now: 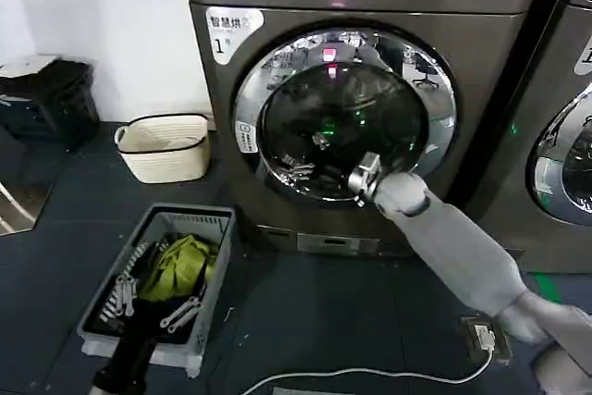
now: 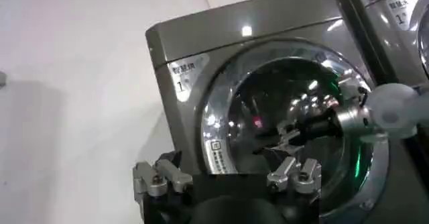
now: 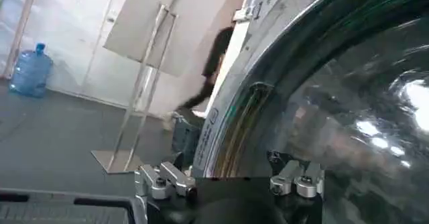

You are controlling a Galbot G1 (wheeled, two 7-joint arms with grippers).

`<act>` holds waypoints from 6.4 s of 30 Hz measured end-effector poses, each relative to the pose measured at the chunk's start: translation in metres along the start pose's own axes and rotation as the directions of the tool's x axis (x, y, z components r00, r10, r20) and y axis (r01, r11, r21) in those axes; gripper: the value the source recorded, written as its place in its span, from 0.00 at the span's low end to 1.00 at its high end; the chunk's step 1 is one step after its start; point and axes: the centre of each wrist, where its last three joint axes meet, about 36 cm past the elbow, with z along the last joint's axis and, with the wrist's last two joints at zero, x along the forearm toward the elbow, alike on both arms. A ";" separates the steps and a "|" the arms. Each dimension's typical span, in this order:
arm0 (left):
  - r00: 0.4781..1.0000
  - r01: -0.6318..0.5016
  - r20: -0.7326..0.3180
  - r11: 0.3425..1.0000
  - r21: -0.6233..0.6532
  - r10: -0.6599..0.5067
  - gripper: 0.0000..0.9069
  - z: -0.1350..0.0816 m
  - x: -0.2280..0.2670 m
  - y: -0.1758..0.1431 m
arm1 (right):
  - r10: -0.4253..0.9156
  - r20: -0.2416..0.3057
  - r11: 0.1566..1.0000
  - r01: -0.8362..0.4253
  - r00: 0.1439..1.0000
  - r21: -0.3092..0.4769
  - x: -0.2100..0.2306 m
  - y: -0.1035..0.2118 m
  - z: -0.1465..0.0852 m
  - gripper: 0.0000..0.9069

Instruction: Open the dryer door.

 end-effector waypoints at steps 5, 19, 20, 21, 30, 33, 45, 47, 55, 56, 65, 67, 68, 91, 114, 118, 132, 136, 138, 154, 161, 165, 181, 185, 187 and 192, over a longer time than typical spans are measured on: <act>1.000 0.004 0.007 1.000 -0.006 -0.004 1.00 -0.004 0.000 0.003 | -0.016 -0.003 1.000 0.016 1.000 0.012 -0.016 -0.002 0.001 1.00; 1.000 0.007 0.011 1.000 -0.004 -0.007 1.00 -0.005 0.002 0.003 | -0.042 -0.013 0.999 0.042 0.999 0.003 -0.056 0.005 0.005 1.00; 1.000 0.008 0.011 1.000 -0.004 -0.008 1.00 -0.005 0.002 0.004 | -0.046 -0.014 0.999 0.046 0.999 0.002 -0.057 0.006 0.005 1.00; 1.000 0.008 0.012 1.000 -0.004 -0.008 1.00 -0.005 0.002 0.004 | -0.050 -0.014 0.999 0.050 0.999 0.001 -0.059 0.007 0.005 1.00; 1.000 0.009 0.013 1.000 -0.006 -0.009 1.00 -0.006 0.002 0.005 | -0.142 0.008 0.990 0.142 0.990 -0.012 -0.055 0.001 -0.002 1.00; 1.000 0.009 0.016 1.000 -0.006 -0.009 1.00 -0.007 0.002 0.005 | -0.174 0.023 0.985 0.174 0.985 -0.018 -0.050 -0.001 -0.004 1.00; 1.000 0.018 0.022 1.000 0.009 -0.018 1.00 -0.009 -0.001 0.005 | -0.356 0.115 0.931 0.363 0.927 -0.046 -0.014 -0.008 -0.013 1.00; 1.000 0.019 0.022 1.000 0.011 -0.020 1.00 -0.010 -0.002 0.006 | -0.399 0.142 0.911 0.409 0.906 -0.048 -0.007 -0.011 -0.016 1.00; 1.000 0.025 0.013 1.000 -0.001 -0.025 1.00 -0.010 -0.003 0.013 | -0.513 0.201 0.847 0.530 0.835 -0.042 0.018 -0.014 -0.032 1.00; 1.000 0.025 0.009 1.000 -0.006 -0.025 1.00 -0.010 -0.003 0.014 | -0.522 0.203 0.841 0.540 0.828 -0.039 0.021 -0.014 -0.035 1.00; 0.998 0.064 -0.002 0.998 -0.014 -0.064 1.00 -0.005 -0.007 0.034 | -0.593 0.235 0.792 0.611 0.770 0.000 0.054 -0.006 -0.062 1.00; 0.998 0.063 -0.010 0.998 -0.002 -0.063 1.00 -0.003 -0.010 0.037 | -0.605 0.240 0.784 0.621 0.759 0.009 0.062 -0.004 -0.066 1.00; 0.998 0.061 -0.015 0.998 0.002 -0.061 1.00 -0.002 -0.011 0.038 | -0.611 0.241 0.779 0.627 0.754 0.014 0.066 -0.004 -0.067 1.00; 0.993 -0.117 0.005 0.989 0.087 0.117 1.00 0.041 -0.190 0.115 | -0.560 0.195 0.825 0.565 0.805 0.035 0.188 -0.018 -0.068 1.00; 0.807 -0.579 0.142 0.815 -0.003 0.573 1.00 0.036 -0.319 0.013 | -0.014 0.153 1.000 0.011 0.988 0.017 0.427 0.033 -0.096 1.00; 0.757 -0.637 0.173 0.770 -0.021 0.630 1.00 0.034 -0.321 -0.005 | 0.103 0.147 0.992 -0.112 0.984 0.054 0.477 0.076 -0.115 1.00; 0.607 -0.771 0.270 0.636 -0.026 0.748 1.00 0.027 -0.327 -0.096 | 0.814 -0.094 0.548 -0.702 0.574 0.455 0.631 0.271 -0.175 1.00; 0.579 -0.795 0.285 0.607 -0.010 0.764 1.00 0.025 -0.330 -0.126 | 0.976 -0.074 0.209 -0.798 0.204 0.566 0.656 0.324 -0.190 1.00; 0.570 -0.804 0.291 0.595 0.003 0.768 1.00 0.025 -0.331 -0.142 | 0.999 -0.032 0.030 -0.799 0.014 0.600 0.666 0.347 -0.196 1.00; 0.517 -0.848 0.330 0.524 0.076 0.790 1.00 0.017 -0.357 -0.256 | 0.502 0.286 -0.639 -0.127 -0.816 0.759 0.705 0.413 -0.230 1.00; 0.520 -0.848 0.312 0.525 0.074 0.795 1.00 0.008 -0.367 -0.291 | 0.288 0.394 -0.640 0.131 -0.873 0.757 0.715 0.427 -0.243 1.00; 0.557 -0.824 0.269 0.563 0.063 0.786 1.00 0.009 -0.376 -0.298 | 0.230 0.443 -0.630 0.215 -0.866 0.747 0.722 0.437 -0.252 1.00; 0.571 -0.819 0.228 0.525 0.232 0.789 1.00 -0.030 -0.358 -0.296 | 0.215 0.402 -0.631 0.187 -0.890 0.753 0.720 0.436 -0.252 1.00; 0.564 -0.824 0.308 0.497 0.273 0.766 1.00 -0.070 -0.345 -0.277 | 0.219 0.365 -0.632 0.153 -0.905 0.760 0.717 0.431 -0.253 1.00; 0.599 -0.796 0.257 0.529 0.292 0.759 1.00 -0.059 -0.335 -0.244 | 0.235 0.356 -0.632 0.136 -0.905 0.763 0.716 0.430 -0.248 1.00; 0.716 -0.675 0.064 0.666 0.317 0.695 1.00 -0.041 -0.298 -0.154 | 0.267 0.311 -0.625 0.082 -0.912 0.776 0.715 0.428 -0.231 1.00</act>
